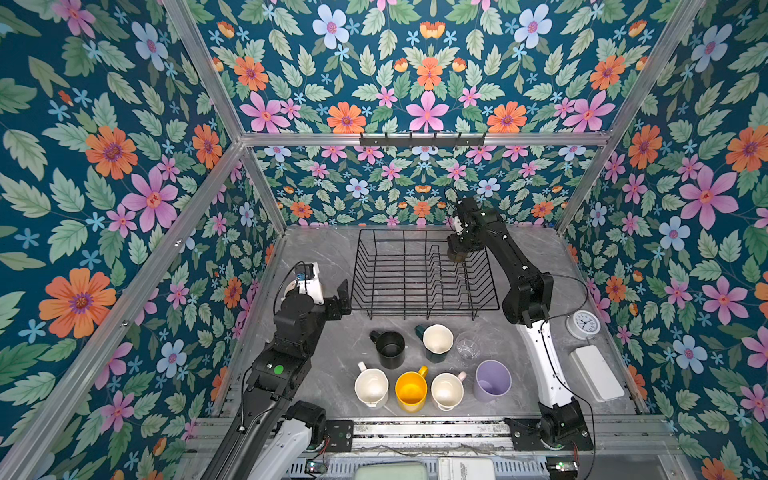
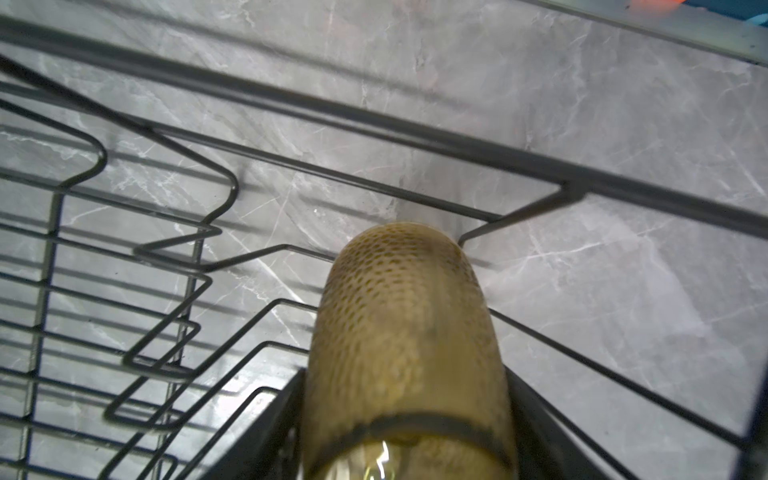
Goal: Load the cups into the dish rack
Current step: 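Lower the olive glass into the rack and open the right gripper, then withdraw the right gripper from the rack toward the cups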
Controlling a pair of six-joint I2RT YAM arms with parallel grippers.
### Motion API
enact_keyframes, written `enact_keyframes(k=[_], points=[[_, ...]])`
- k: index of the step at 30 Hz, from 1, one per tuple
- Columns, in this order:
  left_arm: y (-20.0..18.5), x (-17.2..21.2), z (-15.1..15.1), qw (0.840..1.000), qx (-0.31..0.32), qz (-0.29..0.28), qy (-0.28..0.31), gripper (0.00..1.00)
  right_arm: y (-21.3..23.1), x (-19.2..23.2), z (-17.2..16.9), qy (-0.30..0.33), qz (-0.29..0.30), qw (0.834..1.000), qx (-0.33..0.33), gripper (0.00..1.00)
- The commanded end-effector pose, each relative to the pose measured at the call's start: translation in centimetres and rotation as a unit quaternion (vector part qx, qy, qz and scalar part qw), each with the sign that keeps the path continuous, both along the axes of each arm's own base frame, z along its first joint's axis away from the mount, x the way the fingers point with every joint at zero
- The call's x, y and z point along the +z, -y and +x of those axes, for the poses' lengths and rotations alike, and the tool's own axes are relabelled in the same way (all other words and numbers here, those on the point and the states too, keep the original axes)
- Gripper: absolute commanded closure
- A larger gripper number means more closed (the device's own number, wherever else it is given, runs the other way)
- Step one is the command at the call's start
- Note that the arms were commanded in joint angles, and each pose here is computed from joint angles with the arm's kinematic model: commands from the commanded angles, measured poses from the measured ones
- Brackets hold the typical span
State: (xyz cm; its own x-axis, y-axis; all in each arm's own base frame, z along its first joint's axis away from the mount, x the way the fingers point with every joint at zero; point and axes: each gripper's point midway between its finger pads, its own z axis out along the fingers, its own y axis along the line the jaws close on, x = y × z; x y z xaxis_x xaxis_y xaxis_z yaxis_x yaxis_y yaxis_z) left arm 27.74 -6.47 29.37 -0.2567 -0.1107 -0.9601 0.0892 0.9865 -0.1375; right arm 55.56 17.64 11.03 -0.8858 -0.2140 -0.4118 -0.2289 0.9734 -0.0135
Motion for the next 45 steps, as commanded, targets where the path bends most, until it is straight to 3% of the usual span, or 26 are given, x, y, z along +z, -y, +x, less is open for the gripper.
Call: enact_keyframes(k=[1,8,19,28,39,45], points=[[0.1,0.0,0.0,1.000,-0.004,0.002,0.000,0.04,-0.3,-0.1,-0.3,-0.006,0.005,1.000,0.009,0.21],[0.1,0.0,-0.1,1.000,-0.004,0.002,-0.001,0.04,-0.4,0.9,-0.4,0.000,0.012,1.000,0.006,0.20],[0.0,0.2,-0.2,1.000,-0.003,0.000,0.002,0.04,-0.3,10.0,-3.5,0.079,0.064,0.995,-0.007,0.21],[0.2,0.0,-0.1,1.000,-0.006,-0.002,0.000,0.04,0.8,13.0,-15.0,0.110,0.118,0.987,-0.011,0.22],[0.1,-0.2,0.1,1.000,-0.006,-0.004,-0.004,0.04,5.2,10.3,-29.0,0.074,0.129,0.988,-0.050,0.25],[0.2,-0.3,0.1,1.000,-0.007,-0.005,-0.006,0.04,6.3,8.4,-35.2,0.031,0.098,0.993,-0.055,0.27]])
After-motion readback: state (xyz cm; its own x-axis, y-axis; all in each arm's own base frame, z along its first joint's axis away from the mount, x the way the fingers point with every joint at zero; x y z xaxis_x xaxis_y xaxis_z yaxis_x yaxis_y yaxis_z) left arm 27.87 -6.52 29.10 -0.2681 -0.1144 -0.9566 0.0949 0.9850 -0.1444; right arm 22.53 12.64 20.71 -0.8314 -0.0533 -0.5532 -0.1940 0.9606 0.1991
